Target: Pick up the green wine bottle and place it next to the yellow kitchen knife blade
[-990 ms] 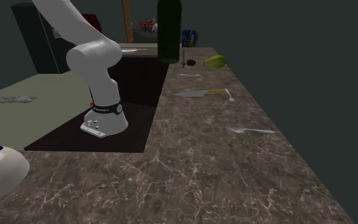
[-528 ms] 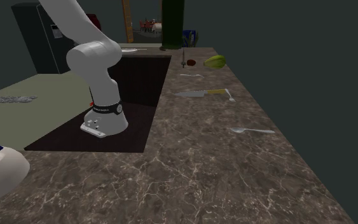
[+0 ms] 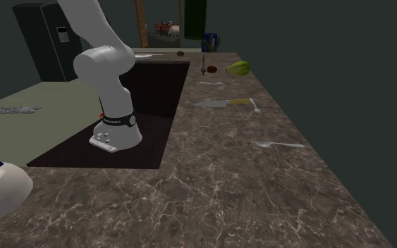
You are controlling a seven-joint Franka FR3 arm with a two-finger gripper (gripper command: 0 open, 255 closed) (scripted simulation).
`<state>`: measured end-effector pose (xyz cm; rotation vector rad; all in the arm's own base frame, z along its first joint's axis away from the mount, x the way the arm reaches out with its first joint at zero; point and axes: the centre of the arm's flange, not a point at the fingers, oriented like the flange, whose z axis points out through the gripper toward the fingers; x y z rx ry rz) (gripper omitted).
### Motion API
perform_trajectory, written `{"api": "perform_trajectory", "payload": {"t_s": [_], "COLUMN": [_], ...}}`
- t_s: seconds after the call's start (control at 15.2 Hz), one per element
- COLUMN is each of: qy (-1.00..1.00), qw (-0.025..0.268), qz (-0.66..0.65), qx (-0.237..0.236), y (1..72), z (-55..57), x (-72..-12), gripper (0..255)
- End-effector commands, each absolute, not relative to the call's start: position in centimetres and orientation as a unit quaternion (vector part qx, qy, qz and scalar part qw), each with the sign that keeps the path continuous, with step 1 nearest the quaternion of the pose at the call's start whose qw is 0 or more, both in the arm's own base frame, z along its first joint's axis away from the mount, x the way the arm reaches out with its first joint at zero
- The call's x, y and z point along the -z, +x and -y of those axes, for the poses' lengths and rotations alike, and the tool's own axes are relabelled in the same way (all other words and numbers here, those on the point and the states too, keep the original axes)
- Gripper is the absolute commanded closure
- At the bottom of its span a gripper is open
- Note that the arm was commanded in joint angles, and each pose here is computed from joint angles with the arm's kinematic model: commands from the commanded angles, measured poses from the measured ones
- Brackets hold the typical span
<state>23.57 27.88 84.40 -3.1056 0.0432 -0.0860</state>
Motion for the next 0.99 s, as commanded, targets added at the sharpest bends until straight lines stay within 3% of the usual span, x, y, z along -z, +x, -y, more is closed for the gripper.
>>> {"api": "perform_trajectory", "payload": {"t_s": [0.0,0.92], "qy": [-0.999,-0.999], "qw": [0.019,0.019], "qz": [-0.015,-0.015], "qx": [0.027,0.027], "y": [22.9,22.7], "z": [-30.5,-31.4], "x": [-85.3,-78.8], "gripper": [255,255]}}
